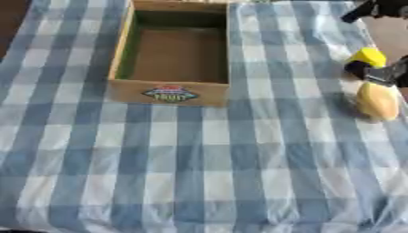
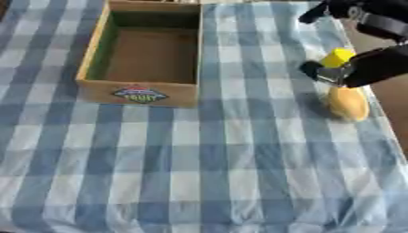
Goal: Pick up objects on the table and place them in the box.
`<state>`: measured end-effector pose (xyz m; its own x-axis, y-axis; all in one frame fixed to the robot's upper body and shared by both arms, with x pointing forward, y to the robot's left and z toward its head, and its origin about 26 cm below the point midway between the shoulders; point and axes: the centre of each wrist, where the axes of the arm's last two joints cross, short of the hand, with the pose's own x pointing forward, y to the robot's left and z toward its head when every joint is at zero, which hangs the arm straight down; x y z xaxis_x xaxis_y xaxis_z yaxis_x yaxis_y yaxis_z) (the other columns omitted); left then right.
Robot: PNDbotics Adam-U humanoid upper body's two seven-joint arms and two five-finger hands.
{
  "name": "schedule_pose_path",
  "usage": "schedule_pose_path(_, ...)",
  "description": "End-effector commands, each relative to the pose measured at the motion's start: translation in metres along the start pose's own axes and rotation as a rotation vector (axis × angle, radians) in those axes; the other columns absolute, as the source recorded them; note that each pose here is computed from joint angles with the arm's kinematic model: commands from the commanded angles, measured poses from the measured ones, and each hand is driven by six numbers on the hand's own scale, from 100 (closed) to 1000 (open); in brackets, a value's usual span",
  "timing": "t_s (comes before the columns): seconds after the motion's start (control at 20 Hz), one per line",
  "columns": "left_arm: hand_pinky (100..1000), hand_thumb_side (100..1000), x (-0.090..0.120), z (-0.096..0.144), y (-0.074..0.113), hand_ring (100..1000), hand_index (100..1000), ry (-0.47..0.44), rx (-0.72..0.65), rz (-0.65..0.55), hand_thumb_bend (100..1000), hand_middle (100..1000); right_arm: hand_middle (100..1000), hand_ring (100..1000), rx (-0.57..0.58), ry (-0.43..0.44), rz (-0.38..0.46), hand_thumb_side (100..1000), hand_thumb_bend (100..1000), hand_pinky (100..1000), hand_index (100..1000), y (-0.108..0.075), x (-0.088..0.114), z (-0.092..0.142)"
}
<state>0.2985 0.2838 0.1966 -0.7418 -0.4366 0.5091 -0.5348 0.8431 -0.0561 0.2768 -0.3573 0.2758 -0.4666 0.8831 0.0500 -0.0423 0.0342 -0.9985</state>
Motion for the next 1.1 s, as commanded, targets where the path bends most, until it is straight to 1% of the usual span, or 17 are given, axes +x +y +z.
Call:
schedule_pose_path(0.05,732,457,0.005,-0.006,0.003,757,738,-0.030,-0.008,-0.004,156,695,808,920,-0.007,0.015,-0.001,598,264,857,901,-0.004,-0.003,0.005)
schedule_pose_path(0.2,732,457,0.004,-0.005,0.003,757,738,-0.028,-0.008,-0.008,156,696,801,918,0.012,0.044,-0.026,597,267,855,905,0.008,-0.008,0.009)
schedule_pose_path(0.3,732,458,0.004,-0.005,0.004,757,738,-0.028,-0.008,-0.009,156,696,793,915,0.020,0.066,-0.030,585,285,852,909,0.015,-0.012,0.011)
schedule_pose_path(0.45,732,459,0.004,-0.005,0.004,758,738,-0.025,-0.010,-0.009,155,696,789,912,0.041,0.109,-0.028,562,312,850,910,0.025,-0.019,0.014)
schedule_pose_path(0.55,732,458,0.004,-0.004,0.004,758,738,-0.024,-0.011,-0.009,156,696,787,909,0.055,0.135,-0.020,562,319,849,908,0.031,-0.023,0.016)
schedule_pose_path(0.85,732,460,0.004,-0.004,0.003,758,737,-0.022,-0.012,-0.008,155,696,808,933,0.095,0.207,-0.041,587,314,856,919,0.049,-0.036,0.021)
schedule_pose_path(0.9,732,460,0.004,-0.004,0.003,758,738,-0.021,-0.013,-0.007,155,696,812,939,0.096,0.222,-0.041,583,321,861,922,0.051,-0.039,0.021)
schedule_pose_path(0.95,732,460,0.004,-0.004,0.003,758,738,-0.021,-0.013,-0.006,155,696,816,944,0.097,0.238,-0.037,553,303,864,926,0.053,-0.041,0.022)
schedule_pose_path(1.0,732,459,0.004,-0.004,0.003,758,738,-0.021,-0.013,-0.005,155,697,819,946,0.097,0.254,-0.031,573,334,866,929,0.055,-0.044,0.023)
schedule_pose_path(1.1,732,460,0.004,-0.003,0.003,759,737,-0.020,-0.014,-0.005,154,697,825,951,0.095,0.287,-0.019,564,346,869,933,0.059,-0.051,0.024)
